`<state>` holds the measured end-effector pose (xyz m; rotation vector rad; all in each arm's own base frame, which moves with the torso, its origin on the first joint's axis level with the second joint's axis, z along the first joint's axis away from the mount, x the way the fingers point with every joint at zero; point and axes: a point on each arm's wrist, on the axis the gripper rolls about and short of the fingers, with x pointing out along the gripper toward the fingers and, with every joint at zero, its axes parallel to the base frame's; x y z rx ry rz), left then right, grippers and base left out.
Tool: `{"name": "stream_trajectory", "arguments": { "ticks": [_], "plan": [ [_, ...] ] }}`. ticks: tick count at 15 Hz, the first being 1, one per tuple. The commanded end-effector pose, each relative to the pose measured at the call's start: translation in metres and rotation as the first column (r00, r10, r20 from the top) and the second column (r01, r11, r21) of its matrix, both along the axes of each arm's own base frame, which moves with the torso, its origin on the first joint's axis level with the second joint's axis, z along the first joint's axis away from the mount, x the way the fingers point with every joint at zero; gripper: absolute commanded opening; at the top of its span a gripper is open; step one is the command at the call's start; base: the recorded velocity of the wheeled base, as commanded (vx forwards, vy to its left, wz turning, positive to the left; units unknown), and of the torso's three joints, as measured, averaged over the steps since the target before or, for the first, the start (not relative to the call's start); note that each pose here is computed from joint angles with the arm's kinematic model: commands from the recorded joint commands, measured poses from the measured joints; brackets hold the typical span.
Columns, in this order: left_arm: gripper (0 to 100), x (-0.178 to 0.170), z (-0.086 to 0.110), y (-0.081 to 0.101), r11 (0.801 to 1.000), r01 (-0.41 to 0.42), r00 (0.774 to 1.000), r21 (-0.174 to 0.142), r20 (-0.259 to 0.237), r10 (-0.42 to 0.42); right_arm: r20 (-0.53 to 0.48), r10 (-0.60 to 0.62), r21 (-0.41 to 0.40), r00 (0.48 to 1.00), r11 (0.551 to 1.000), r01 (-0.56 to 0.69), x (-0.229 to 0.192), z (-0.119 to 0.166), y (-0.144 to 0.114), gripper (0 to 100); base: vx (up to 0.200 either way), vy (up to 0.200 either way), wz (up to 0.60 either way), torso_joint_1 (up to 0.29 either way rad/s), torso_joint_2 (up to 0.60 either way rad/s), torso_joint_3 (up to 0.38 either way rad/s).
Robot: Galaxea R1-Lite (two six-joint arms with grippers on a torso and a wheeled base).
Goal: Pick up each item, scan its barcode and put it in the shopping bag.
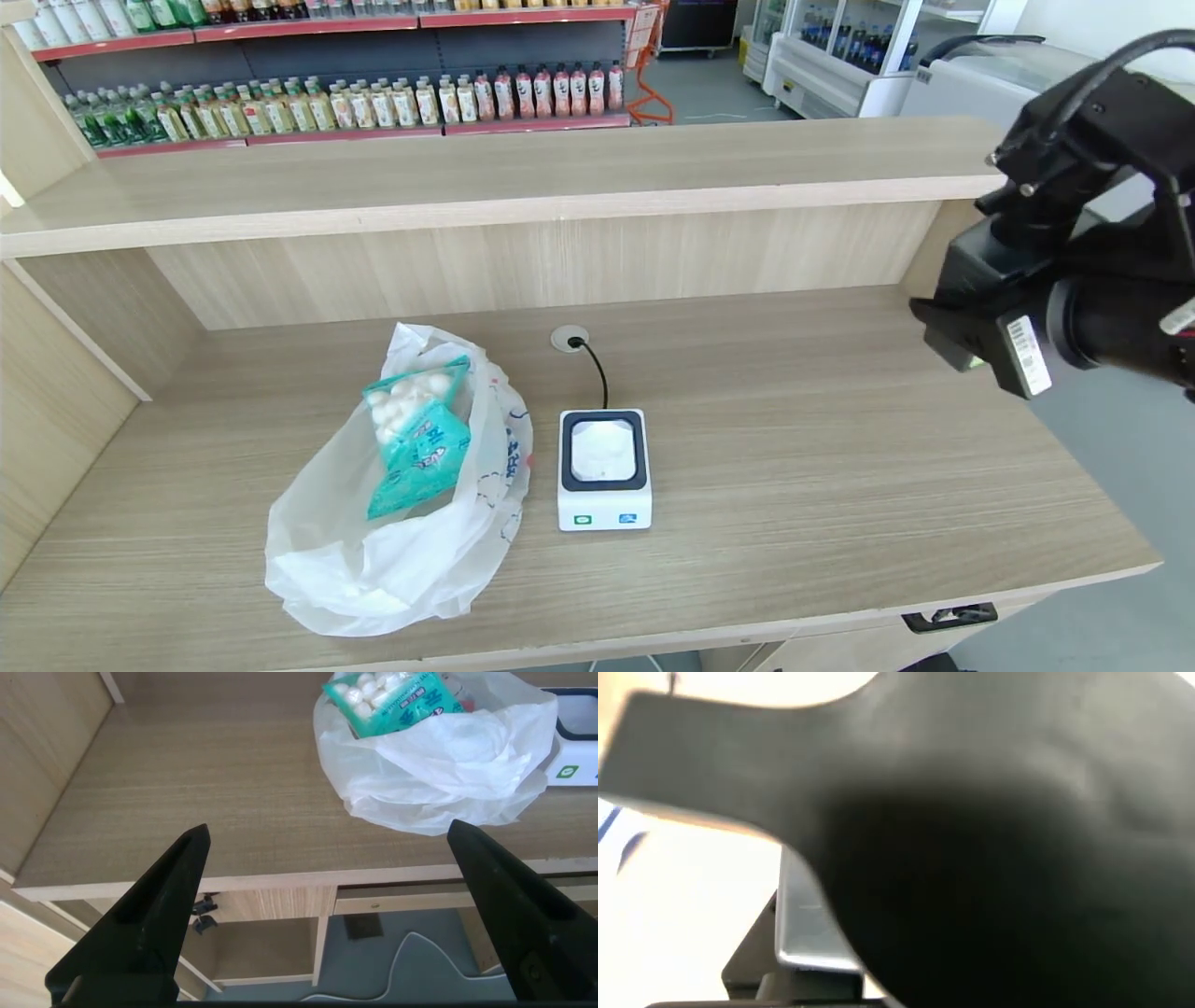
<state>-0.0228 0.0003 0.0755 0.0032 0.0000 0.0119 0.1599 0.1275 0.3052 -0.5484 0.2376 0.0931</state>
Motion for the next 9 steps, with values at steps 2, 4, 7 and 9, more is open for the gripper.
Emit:
{"name": "stream_trajectory", "arguments": {
  "ticks": [2, 4, 7, 9],
  "plan": [
    [100, 0.000, 0.000, 0.000, 1.000, 0.000, 1.000, 0.000, 0.000, 0.000, -0.226, -0.042, 0.282, 0.973, 0.953, 0.107, -0.012, 0.033, -0.034, 0, 0.000, 0.000, 0.00, 0.000, 0.00, 0.000],
    [100, 0.000, 0.000, 0.000, 1.000, 0.000, 1.000, 0.000, -0.002, 0.000, -0.241, 0.048, 0.314, 0.969, 0.949, 0.031, -0.010, 0.036, -0.043, 0, 0.000, 0.000, 0.00, 0.000, 0.00, 0.000],
    [100, 0.000, 0.000, 0.000, 1.000, 0.000, 1.000, 0.000, -0.002, 0.000, -0.257, 0.100, 0.356, 0.961, 0.935, -0.002, -0.001, 0.028, -0.044, 0, 0.000, 0.000, 0.00, 0.000, 0.00, 0.000],
    [100, 0.000, 0.000, 0.000, 1.000, 0.000, 1.000, 0.000, -0.002, 0.000, -0.290, 0.069, 0.334, 0.954, 0.942, 0.033, 0.010, 0.020, -0.043, 0, 0.000, 0.000, 0.00, 0.000, 0.00, 0.000]
  ]
}}
